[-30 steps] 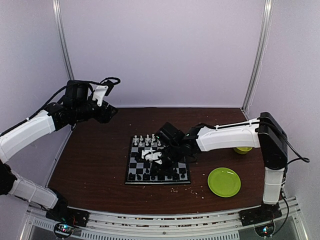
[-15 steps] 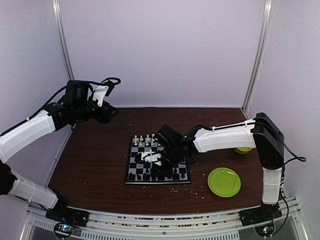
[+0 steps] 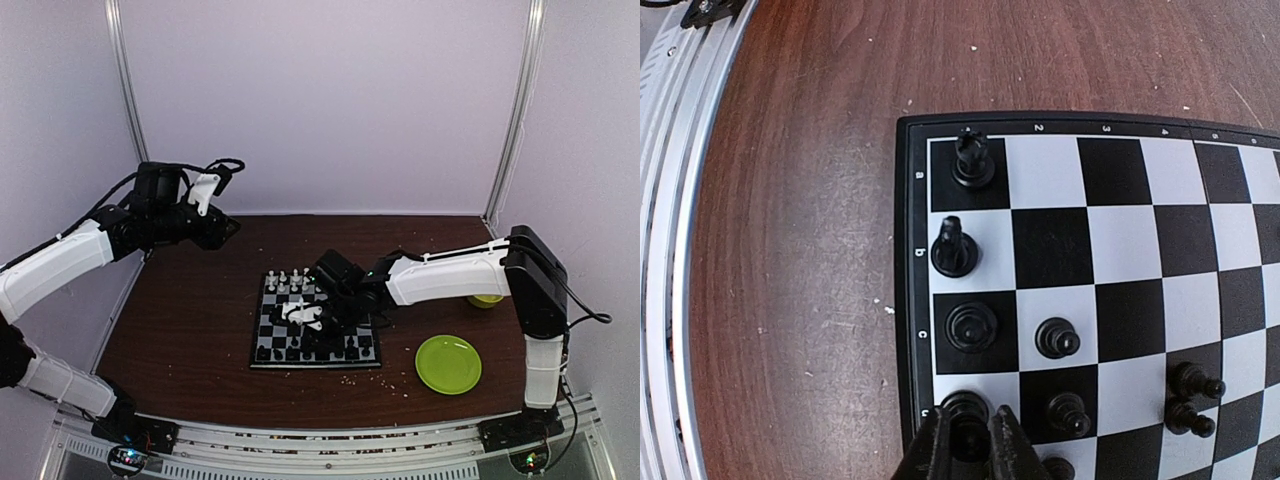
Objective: Set up the chess pieces on the board
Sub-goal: Place the king on e8, then adjust the queen at d8.
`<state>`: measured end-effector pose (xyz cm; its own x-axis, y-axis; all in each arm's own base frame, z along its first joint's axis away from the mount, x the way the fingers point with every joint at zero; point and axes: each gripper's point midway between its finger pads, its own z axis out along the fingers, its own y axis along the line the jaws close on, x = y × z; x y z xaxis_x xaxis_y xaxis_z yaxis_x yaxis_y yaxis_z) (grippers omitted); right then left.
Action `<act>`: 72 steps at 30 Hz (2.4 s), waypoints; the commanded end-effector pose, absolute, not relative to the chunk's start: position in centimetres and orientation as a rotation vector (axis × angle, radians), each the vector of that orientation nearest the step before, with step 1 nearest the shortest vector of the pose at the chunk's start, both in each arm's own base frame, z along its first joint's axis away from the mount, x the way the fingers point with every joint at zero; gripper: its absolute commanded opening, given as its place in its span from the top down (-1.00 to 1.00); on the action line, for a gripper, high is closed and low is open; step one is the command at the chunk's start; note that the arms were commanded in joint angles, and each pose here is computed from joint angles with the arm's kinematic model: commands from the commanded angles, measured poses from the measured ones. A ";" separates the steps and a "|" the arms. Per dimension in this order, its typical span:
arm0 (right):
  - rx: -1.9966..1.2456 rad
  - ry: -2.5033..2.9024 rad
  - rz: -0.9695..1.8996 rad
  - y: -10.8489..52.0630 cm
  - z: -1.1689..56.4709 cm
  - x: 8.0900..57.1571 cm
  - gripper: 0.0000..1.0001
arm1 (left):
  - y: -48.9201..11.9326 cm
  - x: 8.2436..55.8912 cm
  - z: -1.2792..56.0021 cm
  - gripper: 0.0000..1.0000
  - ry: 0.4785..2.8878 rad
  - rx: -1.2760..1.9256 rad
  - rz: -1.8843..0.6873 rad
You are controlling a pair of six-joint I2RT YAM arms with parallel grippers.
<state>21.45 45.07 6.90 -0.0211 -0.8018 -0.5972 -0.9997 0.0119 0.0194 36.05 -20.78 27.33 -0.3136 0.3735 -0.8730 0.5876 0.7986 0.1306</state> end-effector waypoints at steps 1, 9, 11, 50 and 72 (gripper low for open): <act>-1.822 1.872 0.614 45.6 7.2 21.8 0.71 | -21.3 36.3 28.4 -0.16 1.911 0.733 -0.280; -1.794 1.872 0.605 45.6 8.2 22.1 0.67 | -21.5 36.2 28.3 -0.15 1.913 0.738 -0.290; -1.794 1.877 0.608 45.6 8.1 22.1 0.63 | -21.5 36.2 28.3 -0.15 1.915 0.739 -0.290; -1.825 1.967 0.598 41.8 8.1 22.7 0.27 | -22.1 36.4 27.0 -0.15 1.952 0.764 -0.314; -1.872 1.985 0.593 41.7 7.1 22.5 0.73 | -22.4 36.4 26.8 -0.15 1.961 0.770 -0.330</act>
<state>22.32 41.41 6.38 -0.0793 -0.8559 -0.5110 -0.9963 0.0505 0.0700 35.99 -21.83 25.12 -0.3644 0.3994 -0.8413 0.6339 0.7681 0.0901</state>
